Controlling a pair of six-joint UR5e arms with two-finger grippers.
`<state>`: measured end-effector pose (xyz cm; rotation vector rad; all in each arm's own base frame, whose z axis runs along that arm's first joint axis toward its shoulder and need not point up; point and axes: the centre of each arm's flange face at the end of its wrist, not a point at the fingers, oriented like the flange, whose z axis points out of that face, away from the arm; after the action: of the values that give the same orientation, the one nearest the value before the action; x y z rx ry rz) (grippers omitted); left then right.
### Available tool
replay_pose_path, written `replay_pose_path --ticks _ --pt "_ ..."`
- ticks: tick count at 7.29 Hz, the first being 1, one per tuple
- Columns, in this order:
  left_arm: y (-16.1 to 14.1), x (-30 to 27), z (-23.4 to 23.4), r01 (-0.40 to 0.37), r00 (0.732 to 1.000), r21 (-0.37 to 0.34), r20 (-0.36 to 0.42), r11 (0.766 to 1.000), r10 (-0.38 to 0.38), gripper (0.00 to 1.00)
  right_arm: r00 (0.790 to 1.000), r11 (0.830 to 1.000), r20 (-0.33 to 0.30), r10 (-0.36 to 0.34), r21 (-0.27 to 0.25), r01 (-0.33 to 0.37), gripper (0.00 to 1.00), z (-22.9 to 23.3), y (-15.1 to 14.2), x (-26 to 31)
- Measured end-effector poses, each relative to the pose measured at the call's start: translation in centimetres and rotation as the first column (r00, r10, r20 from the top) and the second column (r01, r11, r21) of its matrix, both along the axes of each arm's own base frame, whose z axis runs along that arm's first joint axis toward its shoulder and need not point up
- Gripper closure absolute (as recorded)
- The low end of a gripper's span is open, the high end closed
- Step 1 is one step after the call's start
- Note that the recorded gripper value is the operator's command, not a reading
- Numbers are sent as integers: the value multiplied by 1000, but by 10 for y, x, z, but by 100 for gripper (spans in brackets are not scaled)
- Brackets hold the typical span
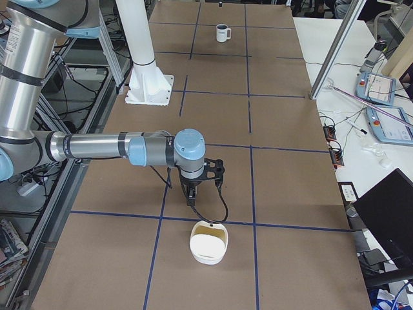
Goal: Left arm hands cup to right arm to dump lemon
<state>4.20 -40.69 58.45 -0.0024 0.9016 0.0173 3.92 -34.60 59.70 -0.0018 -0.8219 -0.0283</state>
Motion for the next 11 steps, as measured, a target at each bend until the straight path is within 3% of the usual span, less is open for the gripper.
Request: replay_pose_path --ticks 4,5,6,7,9,11 --pt "-19 92 11 101 994 -62 41 993 -98 0 1000 1000 23 0 2 0 0 -2 0 -1" --pt "-24 107 13 97 995 -68 43 993 -94 43 1000 1000 29 0 2 0 0 -2 0 -2" --pt "-24 123 15 77 996 -64 46 995 -74 95 999 1000 35 -1 2 1 0 -3 0 -2" --pt "-23 134 16 61 997 -55 52 997 -58 100 999 1000 37 -2 5 2 0 -3 0 -3" --pt "-22 140 15 53 997 -48 56 997 -51 100 999 999 40 -6 34 4 0 -6 -2 -3" --pt "-31 147 -11 88 996 -58 31 994 -86 100 999 995 46 -15 100 10 0 -14 -6 -7"
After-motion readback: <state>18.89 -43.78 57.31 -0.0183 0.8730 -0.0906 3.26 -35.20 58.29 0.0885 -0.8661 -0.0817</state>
